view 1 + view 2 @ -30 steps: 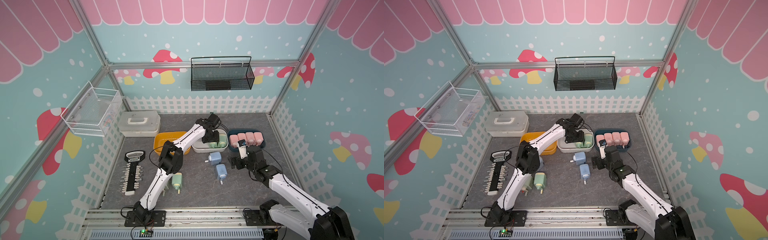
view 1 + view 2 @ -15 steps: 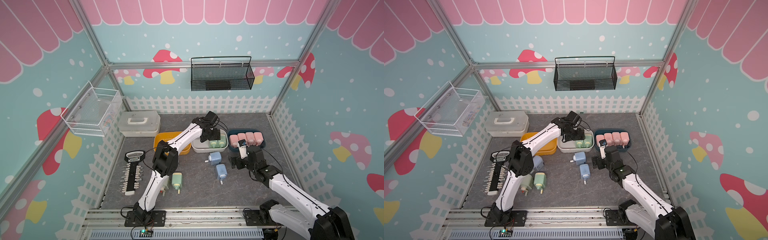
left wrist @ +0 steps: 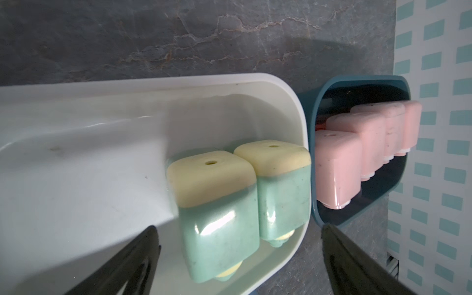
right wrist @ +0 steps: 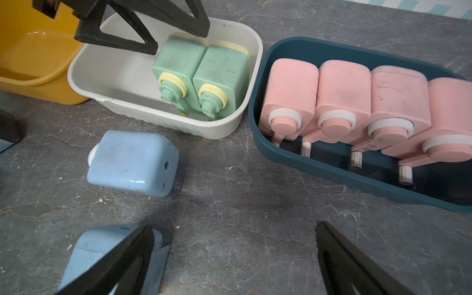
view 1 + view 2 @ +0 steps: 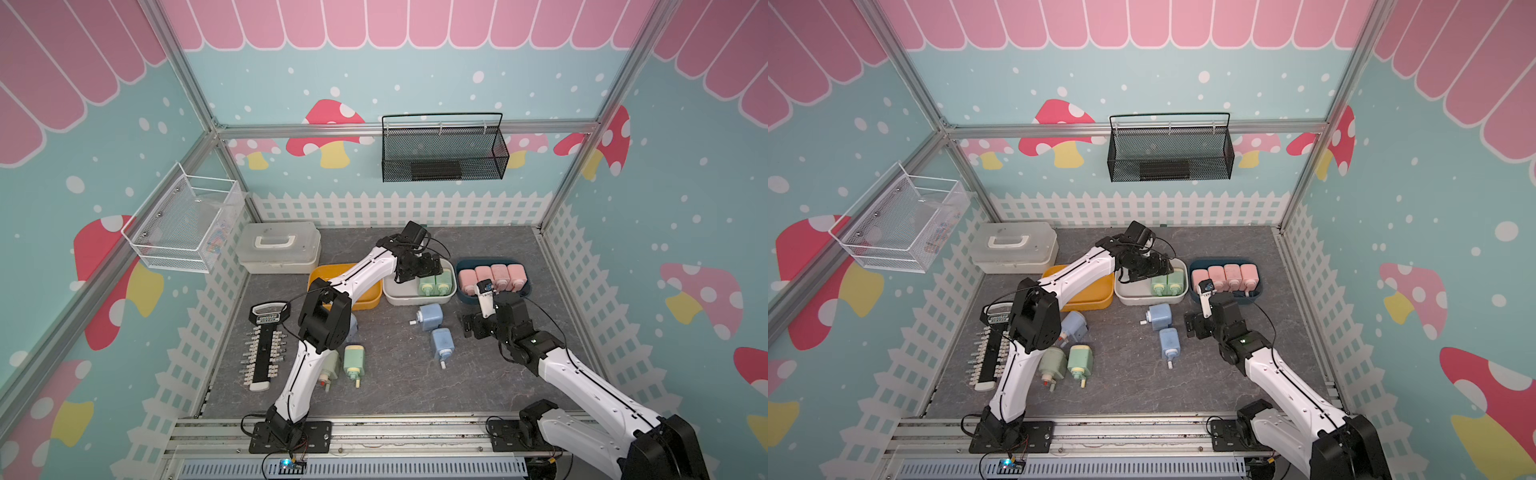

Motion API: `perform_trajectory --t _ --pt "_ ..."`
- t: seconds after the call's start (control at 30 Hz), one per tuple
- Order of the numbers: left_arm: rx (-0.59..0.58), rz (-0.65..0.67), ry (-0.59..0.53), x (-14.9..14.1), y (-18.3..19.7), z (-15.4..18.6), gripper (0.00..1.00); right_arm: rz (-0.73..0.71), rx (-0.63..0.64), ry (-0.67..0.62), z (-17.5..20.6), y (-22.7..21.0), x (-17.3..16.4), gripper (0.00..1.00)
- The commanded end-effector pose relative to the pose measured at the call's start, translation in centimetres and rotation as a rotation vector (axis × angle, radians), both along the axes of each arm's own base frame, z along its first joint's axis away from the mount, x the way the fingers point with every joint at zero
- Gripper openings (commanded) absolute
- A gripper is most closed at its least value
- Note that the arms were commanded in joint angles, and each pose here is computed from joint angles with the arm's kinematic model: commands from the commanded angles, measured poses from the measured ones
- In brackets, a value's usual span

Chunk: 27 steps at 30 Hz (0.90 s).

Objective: Place the pencil sharpeners by color into the storage box
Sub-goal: Place the pencil sharpener in the storage box.

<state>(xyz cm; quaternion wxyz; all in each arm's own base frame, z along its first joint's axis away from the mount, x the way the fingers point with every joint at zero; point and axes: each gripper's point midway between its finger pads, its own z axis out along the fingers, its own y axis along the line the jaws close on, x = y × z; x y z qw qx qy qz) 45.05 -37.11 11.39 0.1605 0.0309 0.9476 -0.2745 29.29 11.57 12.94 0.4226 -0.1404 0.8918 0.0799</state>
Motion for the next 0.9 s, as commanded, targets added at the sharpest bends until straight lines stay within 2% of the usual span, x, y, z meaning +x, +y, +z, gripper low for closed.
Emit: perform_trajectory --t 0.0,0.23,0.4,0.7,0.87 --pt "-0.037 -0.027 0.023 -0.3 -1.7 -0.9 0.99 0.002 -0.005 -0.004 0.3 -0.1 0.0 0.99" --pt "-0.041 -0.025 0.040 -0.5 -2.2 -1.4 0.99 0.004 -0.003 -0.006 0.5 0.0 0.1 0.99" --pt "-0.008 0.004 0.016 -0.1 -0.8 -1.1 0.99 0.007 -0.003 -0.004 0.4 0.1 0.0 0.99" --pt "0.081 0.008 -0.122 -0.7 2.3 2.3 0.99 -0.082 0.012 -0.046 0.8 -1.1 0.6 0.99" --pt "0.071 0.029 -0.175 -2.3 4.0 4.3 0.99 -0.090 0.041 -0.112 1.4 -1.1 0.7 0.99"
